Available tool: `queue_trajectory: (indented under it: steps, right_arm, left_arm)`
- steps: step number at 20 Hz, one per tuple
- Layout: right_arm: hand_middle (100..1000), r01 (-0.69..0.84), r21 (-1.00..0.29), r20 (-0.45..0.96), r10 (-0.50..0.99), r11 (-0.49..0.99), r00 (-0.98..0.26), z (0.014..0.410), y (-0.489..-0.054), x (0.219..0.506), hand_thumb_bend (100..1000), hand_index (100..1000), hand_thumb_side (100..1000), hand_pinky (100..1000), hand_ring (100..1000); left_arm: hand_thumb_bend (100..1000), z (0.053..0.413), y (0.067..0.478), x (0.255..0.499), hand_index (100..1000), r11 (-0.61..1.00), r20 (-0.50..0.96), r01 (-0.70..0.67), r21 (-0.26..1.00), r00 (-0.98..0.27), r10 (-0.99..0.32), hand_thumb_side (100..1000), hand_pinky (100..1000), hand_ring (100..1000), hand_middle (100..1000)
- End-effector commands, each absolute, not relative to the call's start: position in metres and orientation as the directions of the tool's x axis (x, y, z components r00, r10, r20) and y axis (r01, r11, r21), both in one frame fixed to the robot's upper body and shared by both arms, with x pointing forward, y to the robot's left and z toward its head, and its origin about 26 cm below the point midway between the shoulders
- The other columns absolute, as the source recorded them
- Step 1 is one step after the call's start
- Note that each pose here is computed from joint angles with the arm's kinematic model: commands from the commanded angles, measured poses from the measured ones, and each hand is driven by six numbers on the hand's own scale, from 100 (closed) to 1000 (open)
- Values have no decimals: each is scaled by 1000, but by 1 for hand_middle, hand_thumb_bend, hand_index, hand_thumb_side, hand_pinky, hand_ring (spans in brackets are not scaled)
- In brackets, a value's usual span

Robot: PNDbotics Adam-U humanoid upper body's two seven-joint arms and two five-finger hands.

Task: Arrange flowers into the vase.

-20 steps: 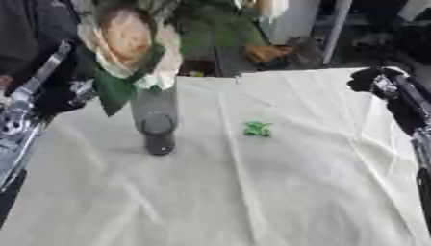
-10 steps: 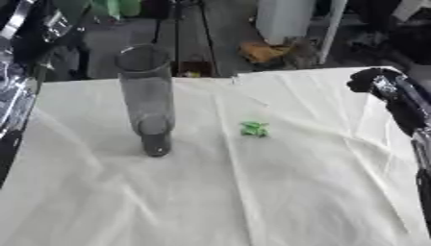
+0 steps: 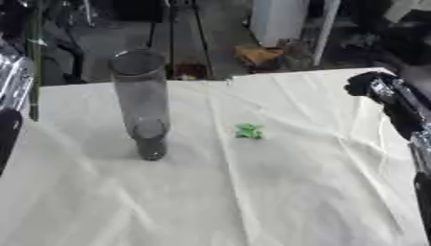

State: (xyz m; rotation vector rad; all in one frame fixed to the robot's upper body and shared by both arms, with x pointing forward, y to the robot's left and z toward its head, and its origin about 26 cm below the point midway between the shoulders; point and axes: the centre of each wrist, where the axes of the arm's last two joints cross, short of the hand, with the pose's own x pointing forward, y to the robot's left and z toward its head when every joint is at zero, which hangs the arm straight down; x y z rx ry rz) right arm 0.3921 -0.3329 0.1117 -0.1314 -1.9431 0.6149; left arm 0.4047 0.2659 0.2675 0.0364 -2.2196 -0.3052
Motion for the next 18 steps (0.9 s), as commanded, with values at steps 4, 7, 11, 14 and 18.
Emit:
queue_trajectory:
  steps: [4, 7, 11, 14, 18]
  right_arm:
    - [536, -166, -496, 797, 371, 852, -477, 125, -333, 394, 100, 717, 820, 794, 752]
    - [535, -169, -494, 798, 369, 853, -477, 124, -332, 394, 100, 716, 821, 794, 752]
    - [535, -169, -494, 800, 369, 853, -474, 124, -333, 394, 100, 715, 820, 794, 752]
    - [535, -169, -493, 801, 369, 853, -472, 123, -332, 394, 100, 715, 820, 794, 751]
    - [535, -171, -492, 802, 367, 854, -472, 123, -332, 393, 100, 715, 820, 793, 751]
  left_arm:
    - [933, 301, 278, 404, 100, 986, 719, 29, 163, -688, -99, 663, 100, 100, 100]
    - [942, 313, 278, 402, 100, 993, 694, 27, 113, -717, -59, 655, 100, 100, 100]
    - [953, 328, 278, 397, 100, 998, 658, 30, 62, -753, -19, 645, 100, 100, 100]
    - [974, 339, 279, 392, 100, 999, 629, 33, 24, -778, 10, 641, 100, 100, 100]
    - [977, 346, 277, 386, 100, 999, 603, 47, -2, -797, 39, 637, 100, 100, 100]
